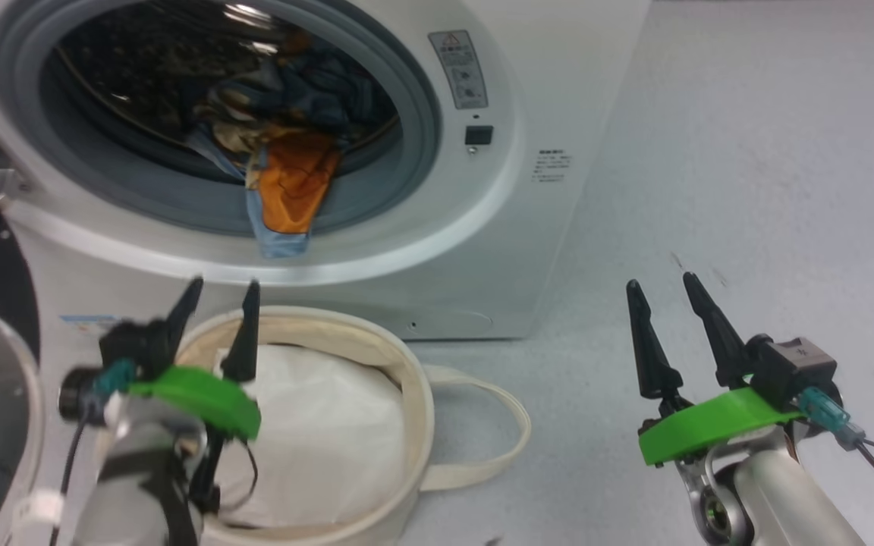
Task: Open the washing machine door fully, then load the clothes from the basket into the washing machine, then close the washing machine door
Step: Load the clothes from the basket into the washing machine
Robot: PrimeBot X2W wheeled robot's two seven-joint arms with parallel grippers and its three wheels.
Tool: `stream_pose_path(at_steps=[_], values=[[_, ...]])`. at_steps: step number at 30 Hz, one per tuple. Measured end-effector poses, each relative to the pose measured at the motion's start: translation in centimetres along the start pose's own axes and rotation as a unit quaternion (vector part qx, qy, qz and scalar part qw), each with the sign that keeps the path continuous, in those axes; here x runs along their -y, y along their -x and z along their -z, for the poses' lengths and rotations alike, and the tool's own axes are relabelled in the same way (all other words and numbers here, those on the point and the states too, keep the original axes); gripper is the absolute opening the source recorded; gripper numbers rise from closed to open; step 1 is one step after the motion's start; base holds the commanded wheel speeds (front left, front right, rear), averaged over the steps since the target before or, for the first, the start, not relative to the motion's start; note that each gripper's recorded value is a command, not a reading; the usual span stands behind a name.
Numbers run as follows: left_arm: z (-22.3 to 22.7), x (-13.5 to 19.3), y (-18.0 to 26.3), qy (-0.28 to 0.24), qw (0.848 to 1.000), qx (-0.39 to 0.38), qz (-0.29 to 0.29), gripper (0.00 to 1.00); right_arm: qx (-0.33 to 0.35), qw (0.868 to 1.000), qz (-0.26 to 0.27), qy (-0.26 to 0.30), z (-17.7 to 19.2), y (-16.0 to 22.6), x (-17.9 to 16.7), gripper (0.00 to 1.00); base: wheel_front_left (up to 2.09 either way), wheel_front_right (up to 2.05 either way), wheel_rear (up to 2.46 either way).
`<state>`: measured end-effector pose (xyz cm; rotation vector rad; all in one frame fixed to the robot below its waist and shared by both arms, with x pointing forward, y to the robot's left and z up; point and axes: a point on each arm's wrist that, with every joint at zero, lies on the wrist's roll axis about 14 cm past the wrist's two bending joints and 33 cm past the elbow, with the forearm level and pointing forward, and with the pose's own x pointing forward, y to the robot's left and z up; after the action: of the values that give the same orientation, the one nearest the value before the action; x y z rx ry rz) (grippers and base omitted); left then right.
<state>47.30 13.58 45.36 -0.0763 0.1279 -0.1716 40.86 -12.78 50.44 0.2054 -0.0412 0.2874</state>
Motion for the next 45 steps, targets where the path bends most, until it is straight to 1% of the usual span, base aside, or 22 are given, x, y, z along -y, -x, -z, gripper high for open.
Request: stream_pose_path(at_steps=[5, 9, 11, 14, 18, 23, 28, 31, 32, 33, 34, 37, 42, 45], values=[[0.0, 1.2, -3.8, -0.007, 1.000, -0.015, 0.020, 1.00, -0.002, 1.000, 0.015, -0.003, 0.3, -0.3, 1.0, 1.00, 0.00, 0.00, 0.00], [0.6, 1.4, -6.8, -0.014, 0.999, -0.031, 0.025, 1.00, -0.005, 1.000, 0.030, 0.003, 0.7, -0.9, 2.4, 1.00, 0.00, 0.00, 0.00], [1.2, 1.6, -8.2, -0.006, 0.999, -0.043, 0.025, 1.00, -0.011, 0.999, 0.037, 0.006, 1.1, -1.0, 3.1, 1.00, 0.00, 0.00, 0.00], [2.1, 1.8, -10.2, -0.009, 0.998, -0.060, 0.029, 1.00, -0.022, 0.999, 0.046, 0.009, 2.0, -1.2, 3.9, 1.00, 0.00, 0.00, 0.00], [3.2, 1.9, -13.2, -0.025, 0.997, -0.073, 0.031, 1.00, -0.030, 0.998, 0.055, 0.011, 3.0, -2.1, 4.7, 1.00, 0.00, 0.00, 0.00], [4.9, 1.9, -14.6, -0.042, 0.994, -0.095, 0.027, 1.00, -0.037, 0.997, 0.066, 0.014, 3.6, -2.2, 5.5, 1.00, 0.00, 0.00, 0.00], [7.5, 1.8, -15.3, -0.074, 0.989, -0.127, 0.028, 1.00, -0.049, 0.995, 0.082, 0.016, 4.5, -1.8, 6.6, 1.00, 0.00, 0.00, 0.00], [8.5, 1.4, -15.5, -0.091, 0.986, -0.142, 0.013, 1.00, -0.052, 0.995, 0.085, 0.018, 4.8, -1.8, 6.8, 1.00, 0.00, 0.00, 0.00], [8.6, 1.2, -15.6, -0.092, 0.985, -0.144, 0.007, 0.94, -0.053, 0.995, 0.086, 0.017, 4.9, -1.8, 6.9, 1.00, 0.00, 0.00, 0.00], [8.5, 1.0, -15.6, -0.095, 0.985, -0.146, 0.003, 0.11, -0.054, 0.995, 0.087, 0.017, 5.0, -1.8, 6.9, 1.00, 0.00, 0.00, 0.00], [8.5, 0.8, -15.6, -0.097, 0.984, -0.147, 0.002, 0.00, -0.053, 0.995, 0.086, 0.017, 5.0, -1.9, 6.9, 1.00, 0.00, 0.00, 0.00], [8.2, 0.0, -15.6, -0.099, 0.984, -0.144, -0.017, 0.00, -0.053, 0.995, 0.082, 0.014, 5.1, -2.2, 6.6, 1.00, 0.00, 0.00, 0.00], [7.1, -0.9, -15.5, -0.100, 0.985, -0.136, -0.030, 0.00, -0.048, 0.996, 0.073, 0.009, 5.0, -2.7, 6.0, 1.00, 0.00, 0.00, 0.00], [5.0, -1.0, -16.3, -0.090, 0.990, -0.103, -0.034, 0.00, -0.045, 0.997, 0.068, 0.009, 4.9, -3.1, 5.8, 1.00, 0.00, 0.00, 0.00]])
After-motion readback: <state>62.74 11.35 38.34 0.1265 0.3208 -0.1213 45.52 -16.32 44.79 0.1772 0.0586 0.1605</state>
